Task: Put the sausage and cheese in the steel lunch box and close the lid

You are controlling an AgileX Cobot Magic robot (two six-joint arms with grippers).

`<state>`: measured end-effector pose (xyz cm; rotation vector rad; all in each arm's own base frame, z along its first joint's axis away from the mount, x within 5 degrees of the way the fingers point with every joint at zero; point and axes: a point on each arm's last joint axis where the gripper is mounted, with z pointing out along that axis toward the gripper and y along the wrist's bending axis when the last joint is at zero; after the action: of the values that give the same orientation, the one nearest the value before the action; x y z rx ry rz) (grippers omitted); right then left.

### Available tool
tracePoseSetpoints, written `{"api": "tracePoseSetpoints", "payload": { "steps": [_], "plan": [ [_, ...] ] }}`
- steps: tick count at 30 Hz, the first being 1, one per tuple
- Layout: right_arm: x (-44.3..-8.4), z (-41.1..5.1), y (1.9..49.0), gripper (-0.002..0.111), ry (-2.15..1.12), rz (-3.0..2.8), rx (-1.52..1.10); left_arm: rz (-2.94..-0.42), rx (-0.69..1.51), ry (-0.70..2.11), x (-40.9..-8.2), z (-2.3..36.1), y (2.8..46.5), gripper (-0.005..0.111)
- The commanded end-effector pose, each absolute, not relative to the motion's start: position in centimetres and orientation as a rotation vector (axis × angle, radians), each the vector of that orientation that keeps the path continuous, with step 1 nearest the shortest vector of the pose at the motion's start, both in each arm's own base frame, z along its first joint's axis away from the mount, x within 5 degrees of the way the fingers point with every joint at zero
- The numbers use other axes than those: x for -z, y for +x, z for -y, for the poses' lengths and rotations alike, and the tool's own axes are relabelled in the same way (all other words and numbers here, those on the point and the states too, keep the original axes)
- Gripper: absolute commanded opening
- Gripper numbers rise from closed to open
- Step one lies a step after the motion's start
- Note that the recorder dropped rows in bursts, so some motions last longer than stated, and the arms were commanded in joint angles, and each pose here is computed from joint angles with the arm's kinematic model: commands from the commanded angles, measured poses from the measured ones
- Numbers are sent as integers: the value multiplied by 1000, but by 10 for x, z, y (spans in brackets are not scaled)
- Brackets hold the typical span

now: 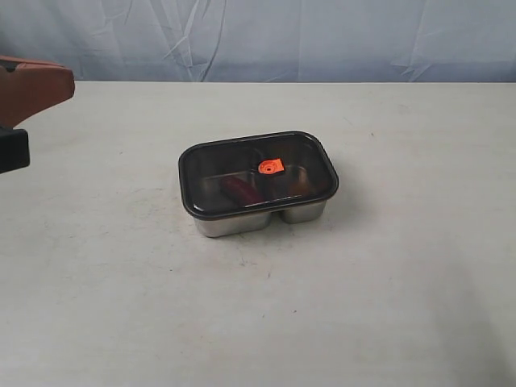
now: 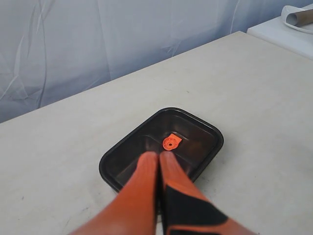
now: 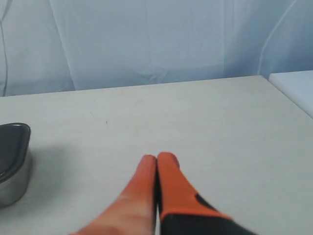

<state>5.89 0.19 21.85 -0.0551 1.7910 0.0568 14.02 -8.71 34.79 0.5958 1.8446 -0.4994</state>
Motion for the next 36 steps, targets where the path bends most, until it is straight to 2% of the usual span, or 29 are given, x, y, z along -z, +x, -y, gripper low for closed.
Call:
{"api": "tracePoseSetpoints", "payload": {
  "steps": [1, 12, 36],
  "plan": [
    [-202, 0, 55, -1, -24, -1795, -28, -1838, 498, 584, -348, 86, 140, 0],
    [-181, 2, 53, -1, -21, -1843, 23, -1837, 498, 583, -348, 86, 140, 0],
    [-181, 1, 53, -1, -72, -1841, 58, -1837, 498, 583, -348, 86, 140, 0]
  ]
}}
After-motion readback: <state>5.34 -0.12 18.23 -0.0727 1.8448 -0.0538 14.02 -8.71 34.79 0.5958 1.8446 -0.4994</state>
